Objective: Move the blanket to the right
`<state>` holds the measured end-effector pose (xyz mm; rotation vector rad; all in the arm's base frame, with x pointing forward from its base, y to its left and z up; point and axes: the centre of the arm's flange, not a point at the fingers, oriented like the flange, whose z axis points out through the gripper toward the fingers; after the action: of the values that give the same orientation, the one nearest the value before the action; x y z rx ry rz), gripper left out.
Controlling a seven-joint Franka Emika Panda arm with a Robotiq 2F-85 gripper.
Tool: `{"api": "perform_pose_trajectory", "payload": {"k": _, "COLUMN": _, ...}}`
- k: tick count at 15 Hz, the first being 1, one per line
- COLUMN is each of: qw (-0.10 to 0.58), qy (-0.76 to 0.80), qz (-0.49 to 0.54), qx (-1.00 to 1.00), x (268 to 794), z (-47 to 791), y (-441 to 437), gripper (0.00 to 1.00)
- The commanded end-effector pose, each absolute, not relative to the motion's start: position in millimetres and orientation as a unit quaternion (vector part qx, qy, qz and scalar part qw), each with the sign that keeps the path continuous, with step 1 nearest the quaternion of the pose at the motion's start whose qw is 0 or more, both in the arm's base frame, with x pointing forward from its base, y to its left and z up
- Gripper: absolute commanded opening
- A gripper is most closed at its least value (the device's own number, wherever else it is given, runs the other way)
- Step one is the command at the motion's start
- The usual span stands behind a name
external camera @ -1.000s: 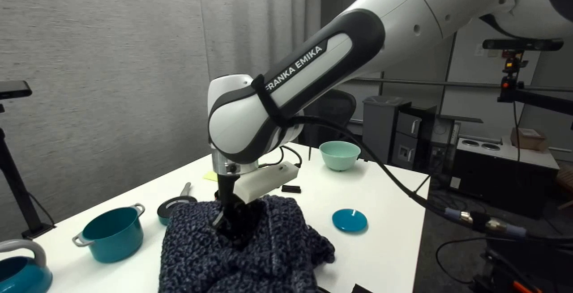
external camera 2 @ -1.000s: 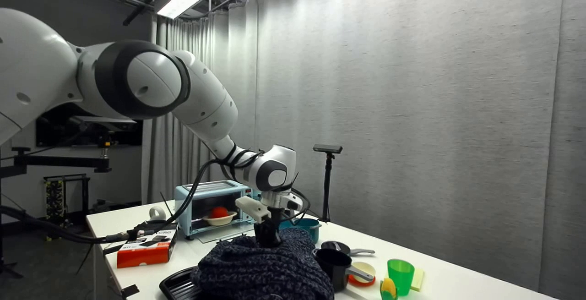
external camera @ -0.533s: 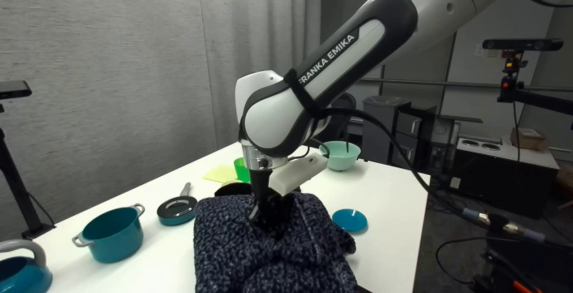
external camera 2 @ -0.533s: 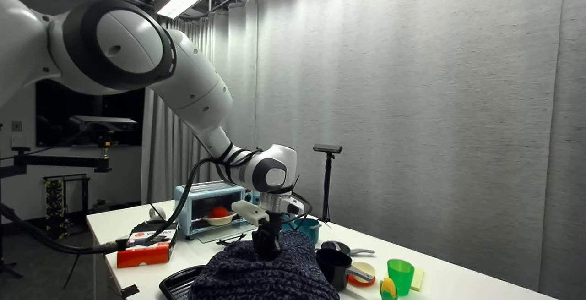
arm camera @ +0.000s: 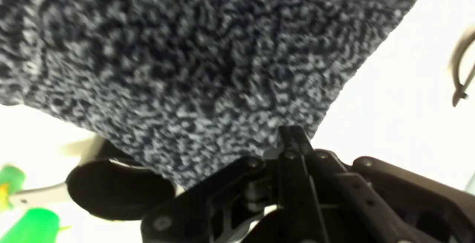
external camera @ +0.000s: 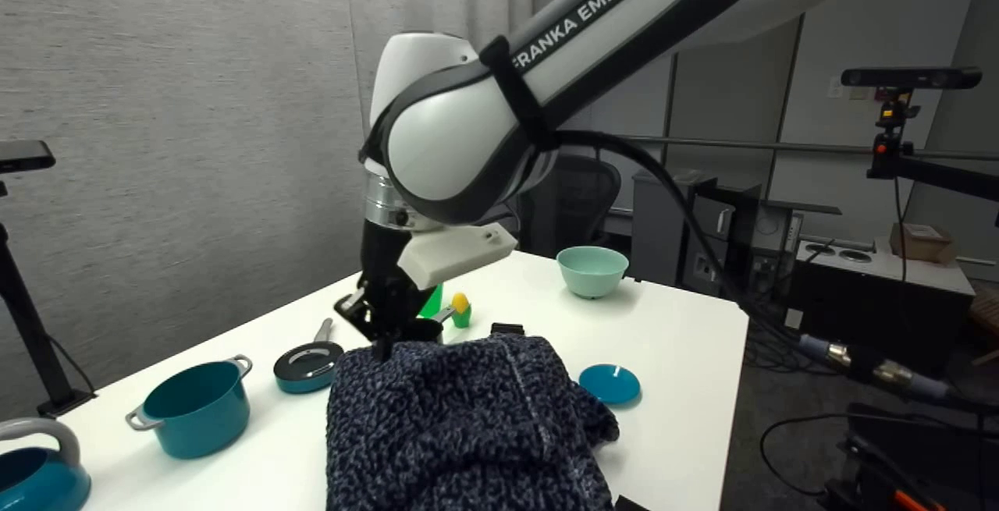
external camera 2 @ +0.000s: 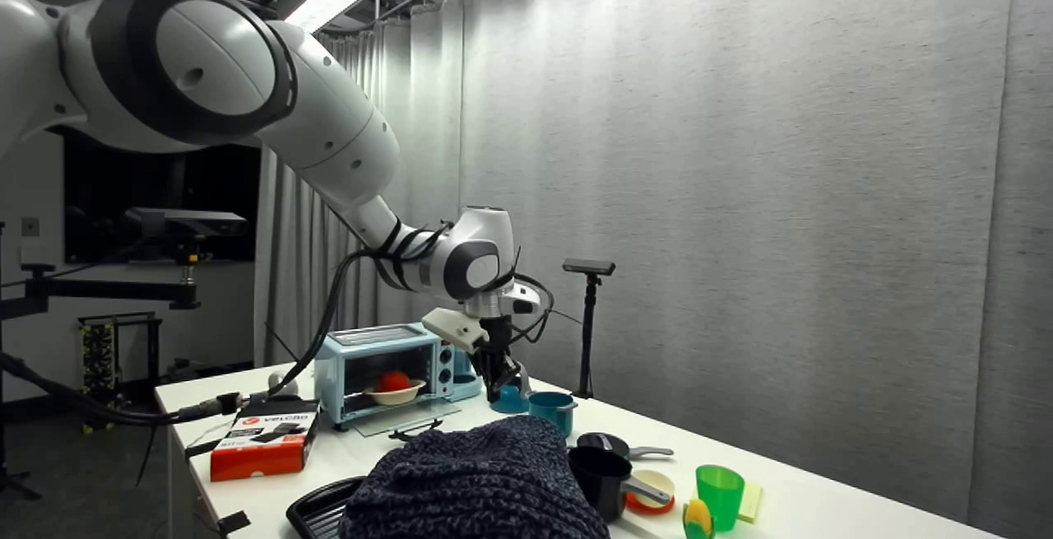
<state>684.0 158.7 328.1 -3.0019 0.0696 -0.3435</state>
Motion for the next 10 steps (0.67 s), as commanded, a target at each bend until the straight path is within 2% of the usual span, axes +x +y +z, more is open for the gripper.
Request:
{"api": "perform_pose_trajectory", "payload": {"k": 1, "qw": 0.095, "qy": 0.009, "qz": -0.151, "qx": -0.984, "x": 704, "z": 355, "y": 200, "gripper": 0.00}}
{"api": "perform_pose_trajectory", "payload": {"k": 5, "qw": 0.086, "qy": 0.023, "qz": -0.152, "qx": -0.984, "x": 717, "z": 331, "y": 237, "gripper": 0.00}}
{"api": "perform_pose_trajectory", "payload": {"k": 10, "qw": 0.068, "qy": 0.084, "qz": -0.146, "qx": -0.983, "x": 729, "z": 280, "y": 244, "gripper": 0.00}}
